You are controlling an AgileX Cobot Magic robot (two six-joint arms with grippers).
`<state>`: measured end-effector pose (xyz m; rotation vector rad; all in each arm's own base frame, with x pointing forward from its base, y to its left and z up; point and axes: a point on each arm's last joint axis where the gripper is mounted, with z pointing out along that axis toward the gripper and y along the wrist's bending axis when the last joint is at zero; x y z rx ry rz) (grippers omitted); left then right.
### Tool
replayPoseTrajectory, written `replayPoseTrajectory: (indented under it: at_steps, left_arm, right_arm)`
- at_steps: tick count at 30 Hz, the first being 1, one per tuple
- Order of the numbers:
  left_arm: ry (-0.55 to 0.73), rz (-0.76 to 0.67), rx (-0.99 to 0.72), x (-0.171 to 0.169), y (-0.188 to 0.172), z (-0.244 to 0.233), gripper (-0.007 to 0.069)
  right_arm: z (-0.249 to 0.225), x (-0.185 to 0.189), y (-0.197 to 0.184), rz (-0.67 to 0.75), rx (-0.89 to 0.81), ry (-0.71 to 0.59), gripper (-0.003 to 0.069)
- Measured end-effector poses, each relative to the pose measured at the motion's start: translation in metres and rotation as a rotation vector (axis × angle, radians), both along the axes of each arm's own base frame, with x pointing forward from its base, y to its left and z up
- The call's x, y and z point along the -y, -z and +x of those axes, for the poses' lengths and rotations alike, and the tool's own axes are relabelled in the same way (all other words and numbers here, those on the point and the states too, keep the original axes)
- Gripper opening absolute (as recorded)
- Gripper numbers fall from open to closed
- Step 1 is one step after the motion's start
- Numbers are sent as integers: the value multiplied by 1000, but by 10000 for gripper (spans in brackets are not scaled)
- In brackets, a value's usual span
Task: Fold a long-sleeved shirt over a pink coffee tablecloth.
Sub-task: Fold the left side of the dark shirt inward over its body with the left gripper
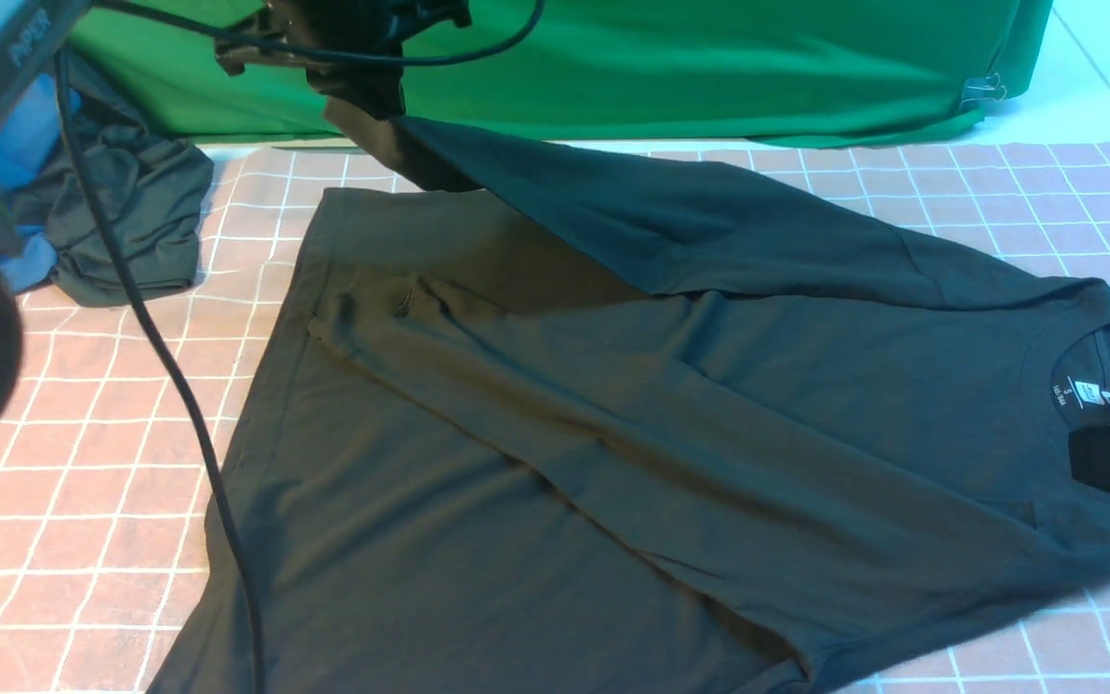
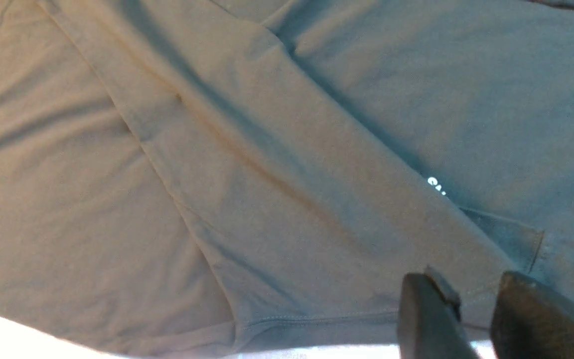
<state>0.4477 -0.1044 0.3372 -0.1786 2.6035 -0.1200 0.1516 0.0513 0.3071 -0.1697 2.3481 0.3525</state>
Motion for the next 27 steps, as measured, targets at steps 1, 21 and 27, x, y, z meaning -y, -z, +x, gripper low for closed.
replayPoseTrajectory:
  at_steps: [1, 21, 27]
  left_arm:
    - [-1, 5, -3, -1, -3, -4, 42]
    - [1, -24, -160, 0, 5, -76, 42]
    - [-9, -11, -273, -3, 31, -94, 42]
  right_arm:
    - [0, 0, 0, -2, -4, -1, 237]
    - [-3, 0, 3, -25, -37, -24, 237]
    - [-3, 0, 3, -25, -38, -24, 237]
